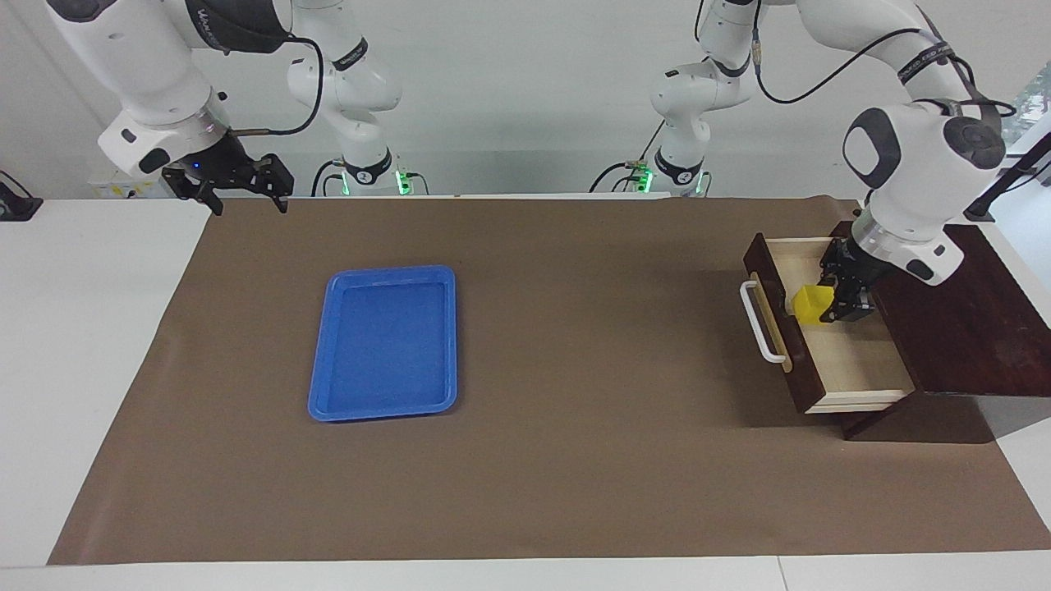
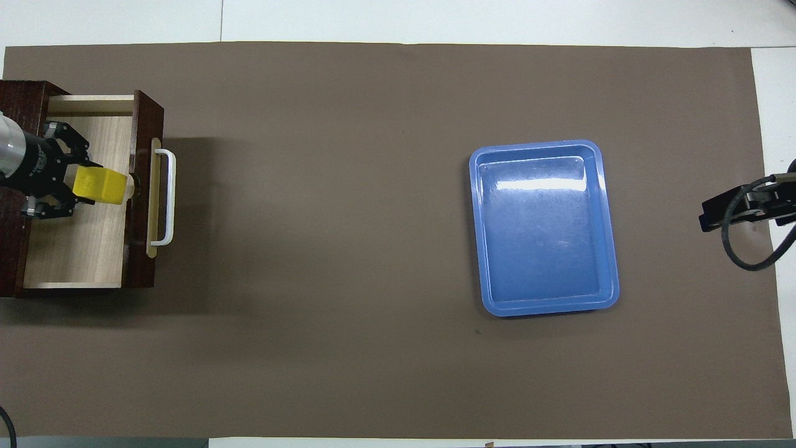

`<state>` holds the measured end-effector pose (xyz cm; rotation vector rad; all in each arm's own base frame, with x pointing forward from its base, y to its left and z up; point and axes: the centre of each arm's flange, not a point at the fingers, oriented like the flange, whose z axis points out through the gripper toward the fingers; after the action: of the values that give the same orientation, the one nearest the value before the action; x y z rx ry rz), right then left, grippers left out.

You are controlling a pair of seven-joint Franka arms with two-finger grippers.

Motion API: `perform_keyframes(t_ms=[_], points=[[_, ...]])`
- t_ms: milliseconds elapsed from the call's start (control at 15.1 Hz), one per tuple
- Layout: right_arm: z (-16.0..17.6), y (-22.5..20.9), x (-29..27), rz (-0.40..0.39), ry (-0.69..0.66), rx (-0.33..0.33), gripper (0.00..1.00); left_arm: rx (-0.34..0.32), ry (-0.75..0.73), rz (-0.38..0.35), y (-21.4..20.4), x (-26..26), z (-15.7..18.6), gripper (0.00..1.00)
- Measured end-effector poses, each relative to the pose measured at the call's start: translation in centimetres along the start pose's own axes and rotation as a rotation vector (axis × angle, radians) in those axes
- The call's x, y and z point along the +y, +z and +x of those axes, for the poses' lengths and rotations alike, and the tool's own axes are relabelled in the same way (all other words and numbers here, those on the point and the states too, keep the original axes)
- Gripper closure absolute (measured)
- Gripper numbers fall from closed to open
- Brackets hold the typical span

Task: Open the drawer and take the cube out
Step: 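Lift the cube out with the left gripper while the right gripper approaches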

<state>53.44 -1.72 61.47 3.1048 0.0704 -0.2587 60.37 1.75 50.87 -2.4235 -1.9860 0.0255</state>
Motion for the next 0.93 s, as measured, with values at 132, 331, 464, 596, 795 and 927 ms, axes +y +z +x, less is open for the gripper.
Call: perform_keyframes(t_ms=[132, 331, 464, 596, 795, 927], points=[[0.0, 0.0, 0.0, 0.0, 0.0, 0.0, 0.0, -0.011, 0.0, 0.024, -3.6, 1.0, -1.3, 0.45], [0.0, 0.0, 0.2, 0.001, 0.004, 0.0, 0.0, -0.011, -0.014, 0.025, -6.0, 2.8, -6.2, 0.45], [0.0, 0.0, 0.3, 0.001, 0.005, 0.0, 0.0, -0.001, -0.051, 0.025, -5.8, 3.7, -11.0, 0.45], [0.0, 0.0, 0.3, 0.001, 0.005, 0.0, 0.0, 0.009, -0.071, 0.03, -5.3, 3.9, -15.7, 0.45], [0.0, 0.2, 0.2, 0.003, 0.004, -0.004, 0.0, 0.012, -0.121, 0.015, -4.8, 3.8, -22.9, 0.45], [-0.1, 0.6, -0.2, 0.03, 0.017, -0.012, 0.0, 0.009, -0.132, 0.004, -4.4, 3.4, -27.1, 0.45]])
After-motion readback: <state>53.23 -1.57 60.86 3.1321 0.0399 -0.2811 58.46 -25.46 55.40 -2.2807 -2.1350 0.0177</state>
